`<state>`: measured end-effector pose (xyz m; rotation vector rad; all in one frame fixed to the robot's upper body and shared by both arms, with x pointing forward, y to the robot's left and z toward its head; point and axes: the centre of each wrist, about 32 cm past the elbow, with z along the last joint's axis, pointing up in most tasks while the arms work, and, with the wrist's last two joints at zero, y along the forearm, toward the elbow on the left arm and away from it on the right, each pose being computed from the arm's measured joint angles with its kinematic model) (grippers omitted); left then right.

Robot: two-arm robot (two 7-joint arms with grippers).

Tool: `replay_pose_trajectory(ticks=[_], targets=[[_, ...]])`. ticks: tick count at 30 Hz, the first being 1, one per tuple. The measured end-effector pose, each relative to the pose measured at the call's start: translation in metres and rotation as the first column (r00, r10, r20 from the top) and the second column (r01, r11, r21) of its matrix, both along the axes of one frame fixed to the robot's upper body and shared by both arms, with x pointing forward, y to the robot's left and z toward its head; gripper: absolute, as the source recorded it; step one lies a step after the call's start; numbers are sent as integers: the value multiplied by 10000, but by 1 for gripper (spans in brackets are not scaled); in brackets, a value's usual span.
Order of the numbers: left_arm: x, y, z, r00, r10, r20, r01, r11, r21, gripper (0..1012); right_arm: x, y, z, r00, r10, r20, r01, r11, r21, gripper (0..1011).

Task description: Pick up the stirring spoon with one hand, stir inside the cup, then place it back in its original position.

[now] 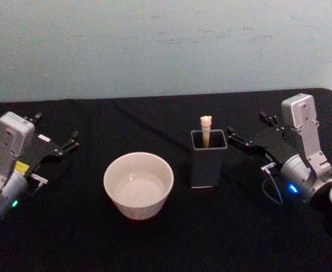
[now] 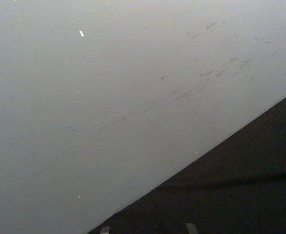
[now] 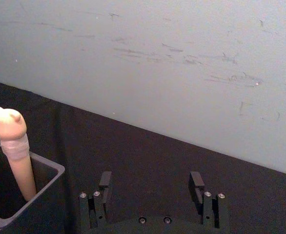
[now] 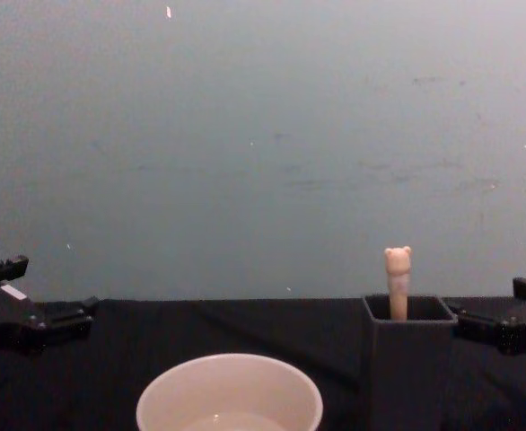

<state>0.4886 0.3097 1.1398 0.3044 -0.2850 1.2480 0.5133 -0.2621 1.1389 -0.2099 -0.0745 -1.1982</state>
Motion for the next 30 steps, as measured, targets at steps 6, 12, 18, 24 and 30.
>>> replay_pose_trajectory(ticks=[6,12,18,24,30], targets=[[0,0,0,10000,-1,0,1,10000,1,1001,0,0,2,10000,1,8,-1,10000,6,1002],[0,0,0,10000,-1,1,1,10000,0,1001,0,0,3,10000,2,13,-2,10000,11,1002],[0,0,0,10000,-1,0,1,10000,0,1001,0,1,3,10000,2,13,-2,10000,15,1002],[0,0,0,10000,-1,1,1,10000,0,1002,0,1,3,10000,2,13,-2,10000,16,1002],[0,0,0,10000,0,0,0,10000,1,1001,0,0,3,10000,2,13,-2,10000,15,1002]])
